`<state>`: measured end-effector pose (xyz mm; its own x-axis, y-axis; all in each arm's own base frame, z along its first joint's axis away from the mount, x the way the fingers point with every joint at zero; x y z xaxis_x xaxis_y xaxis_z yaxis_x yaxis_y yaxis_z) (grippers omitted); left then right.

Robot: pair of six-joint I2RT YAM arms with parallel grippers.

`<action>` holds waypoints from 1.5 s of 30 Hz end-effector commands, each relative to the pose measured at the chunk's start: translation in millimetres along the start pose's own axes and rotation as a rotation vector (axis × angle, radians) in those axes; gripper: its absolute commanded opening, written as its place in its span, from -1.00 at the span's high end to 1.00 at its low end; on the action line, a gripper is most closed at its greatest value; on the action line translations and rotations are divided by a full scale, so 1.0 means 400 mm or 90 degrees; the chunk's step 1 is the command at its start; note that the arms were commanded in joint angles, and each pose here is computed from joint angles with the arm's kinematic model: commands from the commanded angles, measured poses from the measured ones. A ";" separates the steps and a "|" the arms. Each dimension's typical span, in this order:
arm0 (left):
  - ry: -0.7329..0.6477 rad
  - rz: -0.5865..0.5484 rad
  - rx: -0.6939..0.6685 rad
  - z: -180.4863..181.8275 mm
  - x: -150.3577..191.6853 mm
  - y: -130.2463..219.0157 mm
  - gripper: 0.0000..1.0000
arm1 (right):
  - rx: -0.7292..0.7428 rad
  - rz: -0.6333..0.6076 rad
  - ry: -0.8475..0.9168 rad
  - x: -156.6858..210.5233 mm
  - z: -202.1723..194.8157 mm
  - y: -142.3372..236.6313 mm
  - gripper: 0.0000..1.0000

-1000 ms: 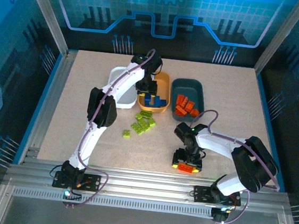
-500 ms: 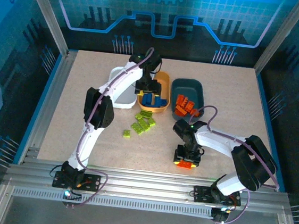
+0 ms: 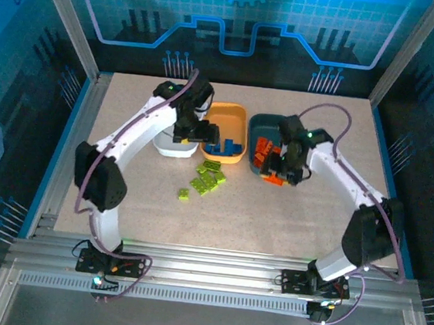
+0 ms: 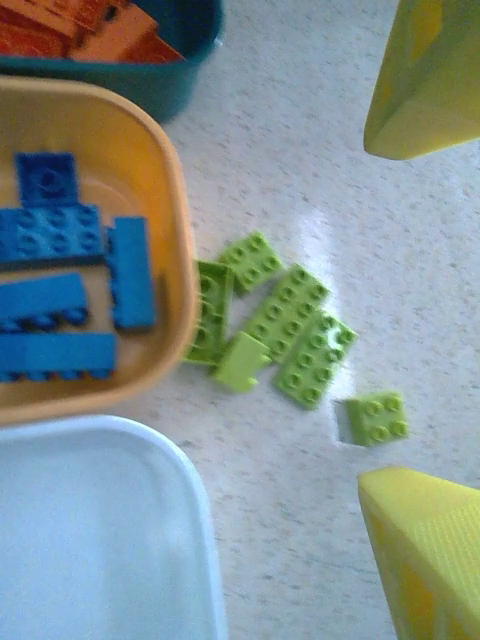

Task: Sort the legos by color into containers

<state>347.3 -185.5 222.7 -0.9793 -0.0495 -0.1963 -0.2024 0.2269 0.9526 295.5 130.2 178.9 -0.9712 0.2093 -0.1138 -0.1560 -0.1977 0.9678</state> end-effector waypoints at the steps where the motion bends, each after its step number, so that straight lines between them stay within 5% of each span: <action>1: 0.034 0.013 0.002 0.034 0.072 -0.006 -0.66 | 0.003 0.006 0.025 -0.087 0.003 -0.018 -0.12; 7: 0.084 0.067 -0.017 0.103 0.202 -0.057 -0.68 | -0.018 0.006 0.013 -0.236 0.036 -0.082 -0.19; 14: 0.079 0.103 -0.050 0.146 0.267 -0.114 -0.65 | -0.029 -0.009 0.021 -0.284 0.055 -0.059 -0.59; 22: 0.076 0.138 -0.053 0.148 0.273 -0.210 -0.56 | -0.045 -0.025 0.031 -0.189 0.035 0.025 -0.63; 36: 0.043 0.189 -0.100 0.146 0.263 -0.336 -0.32 | -0.055 0.003 0.037 -0.023 -0.005 0.037 -0.63; 45: 0.052 0.211 -0.105 0.155 0.287 -0.354 0.24 | -0.048 0.004 0.037 -0.014 -0.013 0.035 -0.63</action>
<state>266.7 -162.8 54.1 -0.9876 -0.0886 0.1292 0.1209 0.0933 0.9883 303.5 119.0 187.9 -0.9806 0.1564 -0.1178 -0.1564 -0.2630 0.9520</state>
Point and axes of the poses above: each hand's point on the last joint's axis, 136 mm out from that joint toward the fingers, its own y axis back along the fingers, its own z axis along the line the jaws close on, x = y × z, the point moved 4 cm from there along y, back along the fingers
